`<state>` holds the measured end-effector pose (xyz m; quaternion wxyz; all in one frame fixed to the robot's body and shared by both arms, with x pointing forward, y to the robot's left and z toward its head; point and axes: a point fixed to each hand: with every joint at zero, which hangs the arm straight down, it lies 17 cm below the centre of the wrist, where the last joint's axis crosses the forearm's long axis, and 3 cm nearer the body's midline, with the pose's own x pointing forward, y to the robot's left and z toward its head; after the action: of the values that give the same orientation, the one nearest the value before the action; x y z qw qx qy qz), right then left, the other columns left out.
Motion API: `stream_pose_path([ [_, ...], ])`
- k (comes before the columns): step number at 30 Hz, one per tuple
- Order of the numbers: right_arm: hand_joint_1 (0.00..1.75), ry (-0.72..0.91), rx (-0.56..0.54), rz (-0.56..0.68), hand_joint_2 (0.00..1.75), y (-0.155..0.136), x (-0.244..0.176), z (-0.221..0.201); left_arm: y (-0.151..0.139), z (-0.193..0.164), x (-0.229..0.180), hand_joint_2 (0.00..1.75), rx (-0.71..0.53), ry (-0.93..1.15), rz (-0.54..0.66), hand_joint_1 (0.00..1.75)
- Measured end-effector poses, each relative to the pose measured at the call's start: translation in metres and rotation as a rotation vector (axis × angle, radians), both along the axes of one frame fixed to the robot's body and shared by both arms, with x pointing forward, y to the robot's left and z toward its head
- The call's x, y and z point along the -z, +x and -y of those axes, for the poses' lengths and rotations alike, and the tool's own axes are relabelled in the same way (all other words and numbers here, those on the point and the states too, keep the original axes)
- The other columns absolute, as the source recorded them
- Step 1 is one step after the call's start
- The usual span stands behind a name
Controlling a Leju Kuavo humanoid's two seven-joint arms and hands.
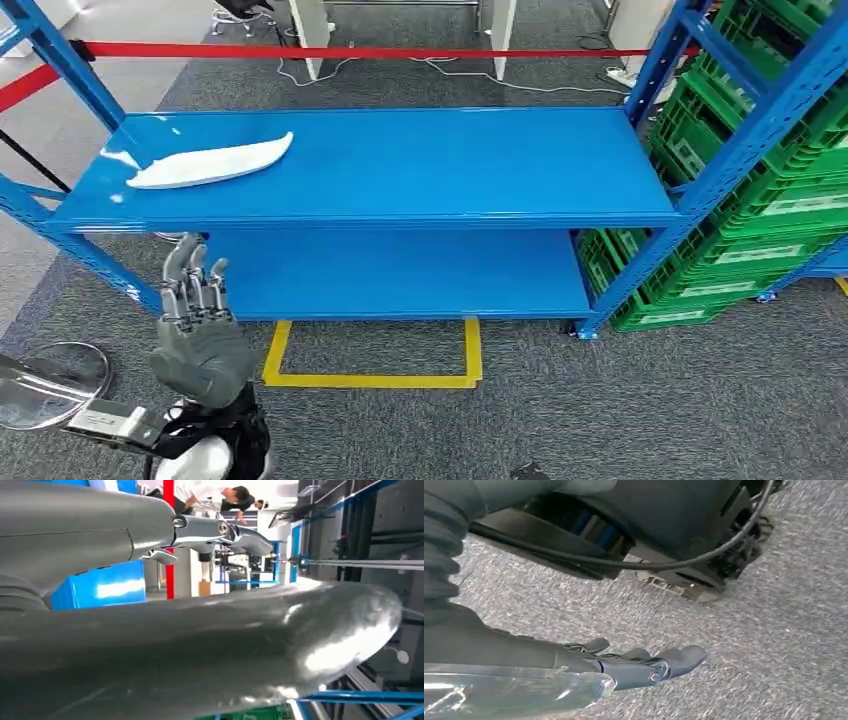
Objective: Take the parts from the cabinet and place them on the table.
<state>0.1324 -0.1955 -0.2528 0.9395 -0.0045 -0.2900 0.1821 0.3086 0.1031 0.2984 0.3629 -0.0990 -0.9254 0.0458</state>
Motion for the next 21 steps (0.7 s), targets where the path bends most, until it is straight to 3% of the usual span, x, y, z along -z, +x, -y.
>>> stream_pose_path([
  [21, 0.0, -0.053, 0.029, -0.05, 1.75, -0.005, 0.006, 0.011, 0.004, -0.008, 0.002, 0.0, -0.026, -0.007, -0.009, 0.0],
])
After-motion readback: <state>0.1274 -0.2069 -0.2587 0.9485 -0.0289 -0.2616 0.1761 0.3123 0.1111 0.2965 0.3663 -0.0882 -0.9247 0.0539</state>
